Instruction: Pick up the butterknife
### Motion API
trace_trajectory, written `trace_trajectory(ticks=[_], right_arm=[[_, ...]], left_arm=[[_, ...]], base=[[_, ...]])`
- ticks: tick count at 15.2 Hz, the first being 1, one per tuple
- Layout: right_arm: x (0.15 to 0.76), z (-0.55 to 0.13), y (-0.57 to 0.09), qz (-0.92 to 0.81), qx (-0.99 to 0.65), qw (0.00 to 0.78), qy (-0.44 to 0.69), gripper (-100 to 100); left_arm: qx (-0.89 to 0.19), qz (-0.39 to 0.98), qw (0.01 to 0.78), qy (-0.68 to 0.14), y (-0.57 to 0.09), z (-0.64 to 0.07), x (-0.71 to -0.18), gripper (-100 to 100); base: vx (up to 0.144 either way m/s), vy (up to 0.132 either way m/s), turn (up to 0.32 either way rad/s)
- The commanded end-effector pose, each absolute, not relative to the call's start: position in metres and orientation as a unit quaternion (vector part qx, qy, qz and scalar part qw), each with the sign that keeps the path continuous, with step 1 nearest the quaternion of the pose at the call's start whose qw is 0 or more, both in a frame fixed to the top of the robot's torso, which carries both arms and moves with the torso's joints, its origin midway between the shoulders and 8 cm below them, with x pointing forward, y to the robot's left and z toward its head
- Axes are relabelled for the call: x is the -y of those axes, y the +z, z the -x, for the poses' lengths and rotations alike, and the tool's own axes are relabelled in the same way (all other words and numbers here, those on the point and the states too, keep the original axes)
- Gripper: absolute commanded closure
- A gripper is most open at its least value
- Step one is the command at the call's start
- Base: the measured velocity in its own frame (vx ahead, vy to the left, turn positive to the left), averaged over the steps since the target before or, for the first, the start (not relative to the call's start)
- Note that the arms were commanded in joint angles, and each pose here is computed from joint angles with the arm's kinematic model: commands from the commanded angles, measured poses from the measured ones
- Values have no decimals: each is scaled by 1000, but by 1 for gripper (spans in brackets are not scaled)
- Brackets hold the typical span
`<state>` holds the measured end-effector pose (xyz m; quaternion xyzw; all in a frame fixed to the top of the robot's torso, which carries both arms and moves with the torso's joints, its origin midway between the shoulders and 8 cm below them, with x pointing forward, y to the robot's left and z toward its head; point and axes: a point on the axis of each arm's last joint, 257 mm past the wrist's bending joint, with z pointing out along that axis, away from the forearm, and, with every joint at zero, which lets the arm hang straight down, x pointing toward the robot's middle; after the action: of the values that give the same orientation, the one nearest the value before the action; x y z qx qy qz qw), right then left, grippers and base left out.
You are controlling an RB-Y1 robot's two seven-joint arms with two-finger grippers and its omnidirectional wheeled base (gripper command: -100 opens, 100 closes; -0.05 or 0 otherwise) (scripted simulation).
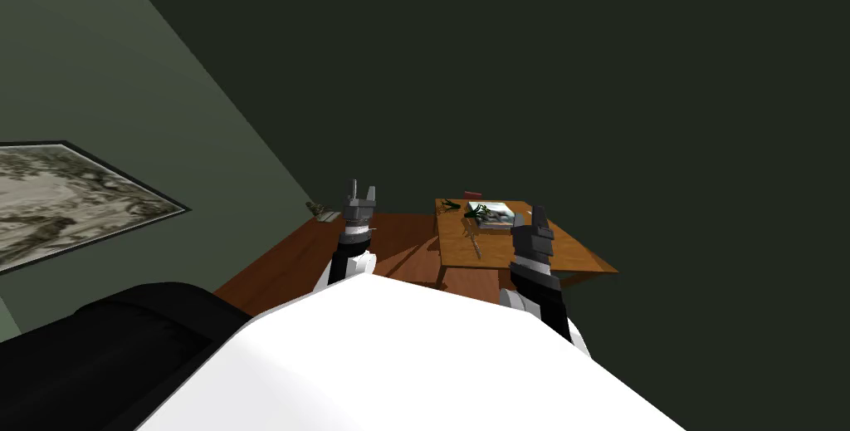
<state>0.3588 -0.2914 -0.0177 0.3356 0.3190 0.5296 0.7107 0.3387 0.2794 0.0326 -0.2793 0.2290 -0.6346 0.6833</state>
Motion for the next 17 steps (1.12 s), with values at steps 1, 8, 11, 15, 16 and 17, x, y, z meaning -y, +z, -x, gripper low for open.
trace_trajectory(ticks=[1,8,11,15,16,17], right_arm=[[288,-363,-23,-323,-340,709,527,-100],[281,-382,-56,-294,-414,699,503,-100],[281,-395,-79,-283,-453,694,484,-100],[286,-409,-109,-276,-494,686,457,-100],[287,-410,-113,-278,-496,685,455,-100],[289,-416,-122,-271,-513,684,443,-100]], left_arm=[[-229,279,683,-635,33,-339,-279,0],[-229,279,683,-635,33,-339,-279,0],[-229,279,683,-635,33,-339,-279,0],[-229,279,683,-635,33,-339,-279,0],[-229,279,683,-635,33,-339,-279,0],[-229,279,683,-635,33,-339,-279,0]], base=[[-1,-2,39],[-5,-15,72],[-14,-32,136],[-10,-28,123],[-10,-27,116],[-12,-30,143]])
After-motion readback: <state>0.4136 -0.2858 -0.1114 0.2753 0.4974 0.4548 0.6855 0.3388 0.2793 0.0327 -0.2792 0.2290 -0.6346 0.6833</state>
